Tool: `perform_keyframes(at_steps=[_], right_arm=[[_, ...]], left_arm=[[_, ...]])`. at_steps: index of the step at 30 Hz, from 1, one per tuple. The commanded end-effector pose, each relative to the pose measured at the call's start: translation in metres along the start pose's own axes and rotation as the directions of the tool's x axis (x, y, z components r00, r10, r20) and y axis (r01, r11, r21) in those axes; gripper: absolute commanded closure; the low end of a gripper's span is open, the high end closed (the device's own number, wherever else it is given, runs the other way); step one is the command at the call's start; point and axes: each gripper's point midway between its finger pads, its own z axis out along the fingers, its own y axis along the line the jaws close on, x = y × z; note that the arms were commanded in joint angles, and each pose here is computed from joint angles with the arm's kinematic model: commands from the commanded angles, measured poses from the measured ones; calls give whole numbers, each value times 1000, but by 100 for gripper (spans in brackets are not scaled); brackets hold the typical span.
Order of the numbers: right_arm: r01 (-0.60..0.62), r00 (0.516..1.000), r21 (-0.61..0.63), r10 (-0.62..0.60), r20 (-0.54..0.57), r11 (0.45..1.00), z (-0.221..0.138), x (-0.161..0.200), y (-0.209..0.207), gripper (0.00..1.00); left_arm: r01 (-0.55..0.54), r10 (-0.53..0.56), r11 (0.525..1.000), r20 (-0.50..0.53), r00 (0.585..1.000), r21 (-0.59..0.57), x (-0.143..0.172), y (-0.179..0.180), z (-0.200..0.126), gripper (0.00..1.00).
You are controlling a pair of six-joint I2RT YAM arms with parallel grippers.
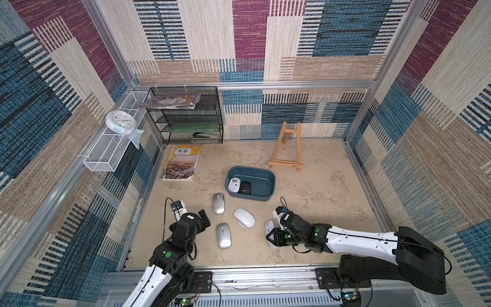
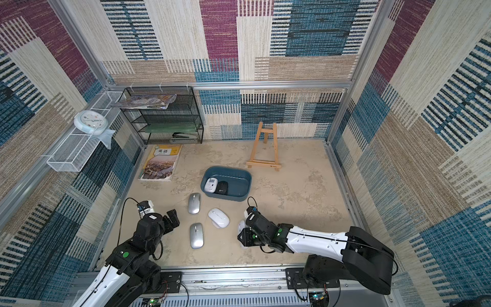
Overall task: Take out the mouse from the storage box
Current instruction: Place the mouse at the center of the board.
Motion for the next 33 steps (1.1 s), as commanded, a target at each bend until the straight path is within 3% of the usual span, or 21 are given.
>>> perform_keyframes(at_steps=[1,7,12,17,21,28,33], right_arm=[[-5,1000,-24,5,-9,1000,3,0,5,79],[-8,999,-10,7,-39,1000,10,2,2,76],[-25,998,23,26,-57,999,13,3,-5,67],[-31,999,87,33,-20,996,8,-5,-13,50],[-24,1000,99,24,6,995,3,-9,-14,45],[66,990,275,-98,105,959,-24,-43,-23,32],[141,953,479,-251,172,866,-52,-79,-36,26]], left_arm=[[9,-9,1000,23,1000,11,-7,-3,-1,1],[8,-8,1000,21,1000,8,-7,-3,-1,1],[10,-10,1000,23,1000,8,-7,-3,0,1],[11,-11,1000,25,1000,9,-7,-3,-1,1],[7,-7,1000,24,1000,13,-7,-3,-1,1],[-8,8,1000,11,1000,29,-5,-9,2,1],[-20,20,1000,-76,997,-1,-2,-19,12,1]])
